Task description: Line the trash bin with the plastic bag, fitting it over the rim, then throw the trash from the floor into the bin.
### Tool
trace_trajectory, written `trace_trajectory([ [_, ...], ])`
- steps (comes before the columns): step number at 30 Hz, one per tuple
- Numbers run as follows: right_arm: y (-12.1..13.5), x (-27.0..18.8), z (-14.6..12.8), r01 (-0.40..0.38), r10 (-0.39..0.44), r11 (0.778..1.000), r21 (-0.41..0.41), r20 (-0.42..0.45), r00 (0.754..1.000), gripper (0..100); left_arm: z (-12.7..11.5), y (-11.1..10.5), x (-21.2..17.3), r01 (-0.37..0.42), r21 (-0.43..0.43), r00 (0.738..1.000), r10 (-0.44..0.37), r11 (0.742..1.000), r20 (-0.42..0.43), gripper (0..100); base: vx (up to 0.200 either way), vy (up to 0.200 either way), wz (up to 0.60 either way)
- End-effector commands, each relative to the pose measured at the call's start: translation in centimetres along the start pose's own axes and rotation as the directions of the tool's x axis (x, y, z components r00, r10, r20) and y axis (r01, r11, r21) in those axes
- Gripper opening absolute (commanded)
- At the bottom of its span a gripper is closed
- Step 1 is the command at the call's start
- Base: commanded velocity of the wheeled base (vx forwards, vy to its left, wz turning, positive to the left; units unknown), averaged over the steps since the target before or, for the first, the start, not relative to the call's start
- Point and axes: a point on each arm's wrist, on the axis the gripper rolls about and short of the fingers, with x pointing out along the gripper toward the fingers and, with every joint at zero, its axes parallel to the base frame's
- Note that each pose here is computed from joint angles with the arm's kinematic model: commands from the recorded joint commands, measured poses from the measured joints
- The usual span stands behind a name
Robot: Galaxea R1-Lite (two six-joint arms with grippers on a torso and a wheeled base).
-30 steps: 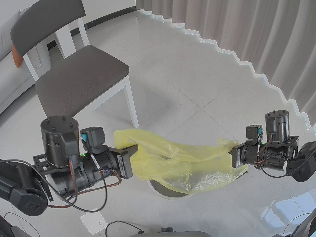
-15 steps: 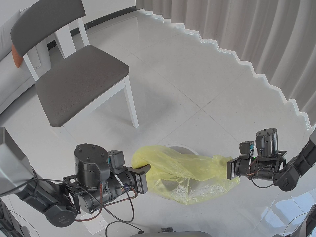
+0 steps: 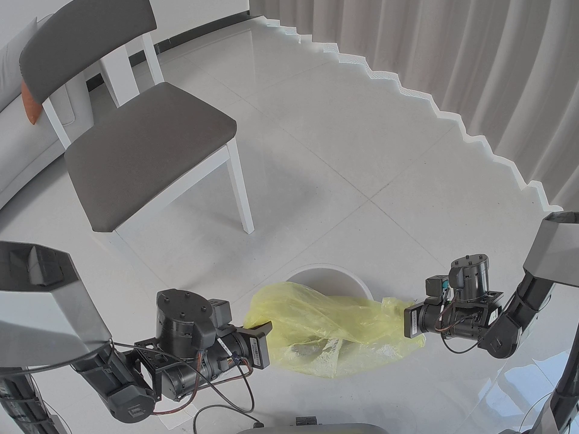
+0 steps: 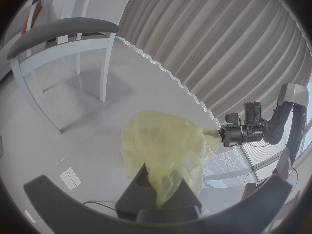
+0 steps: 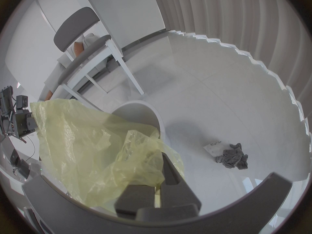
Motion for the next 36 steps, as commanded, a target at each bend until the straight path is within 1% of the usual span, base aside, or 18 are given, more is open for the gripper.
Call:
trace_trajectory([
  [1,-0.3,0.3,-1.0,0.008,-0.008,1.0,0.006,-0.039,0.999,0,-1.7,0.7,0.3,-0.023,0.002,0.998,0.023,1.0,-0.055,0,0.0,0.0,0.0],
  [5,-0.2,0.0,-1.1,0.007,-0.007,1.0,0.004,-0.042,0.999,0,-2.1,0.6,0.3,-0.009,0.005,0.999,0.01,1.0,-0.037,0,0.0,0.0,0.0],
  [7,0.0,-0.5,-0.7,0.005,-0.005,1.0,-0.001,-0.026,1.0,0,-2.1,0.2,0.0,0.01,0.009,1.0,-0.01,1.0,-0.015,0,0.0,0.0,0.0],
  [10,0.1,-1.2,-0.2,0.001,-0.002,1.0,-0.005,-0.005,1.0,0,-1.8,-0.1,-0.6,0.011,0.013,1.0,-0.011,1.0,0.015,0,0.0,0.0,0.0],
  [14,0.4,-2.5,0.3,-0.002,0.002,1.0,-0.009,0.021,1.0,0,-2.1,-0.4,-1.8,0.019,0.019,1.0,-0.019,1.0,0.007,0,0.0,0.0,0.0],
  [16,0.5,-3.0,0.3,-0.003,0.003,1.0,-0.012,0.019,1.0,0,-2.2,-0.4,-2.3,0.02,0.019,1.0,-0.02,1.0,-0.001,0,0.0,0.0,0.0],
  [19,0.7,-3.7,-0.1,-0.006,0.006,1.0,-0.016,-0.003,1.0,0,-2.6,-0.7,-2.9,0.03,0.005,0.999,-0.03,1.0,-0.013,0,0.0,0.0,0.0],
  [28,1.1,-4.4,-2.0,-0.002,-0.001,0.999,-0.036,-0.072,0.997,0,-3.9,-0.7,-3.0,0.01,-0.013,0.998,-0.011,1.0,-0.055,0,0.0,0.0,0.0],
  [33,1.5,-4.8,-3.3,-0.014,0.008,0.999,-0.047,-0.12,0.993,0,-5.4,-1.1,-3.6,0.026,0.008,0.995,-0.025,1.0,-0.096,0,0.0,0.0,0.0],
  [36,1.6,-4.8,-3.4,-0.019,0.013,0.999,-0.049,-0.121,0.993,0,-5.8,-0.9,-3.5,0.027,0.011,0.995,-0.026,1.0,-0.099,0,0.0,0.0,0.0],
])
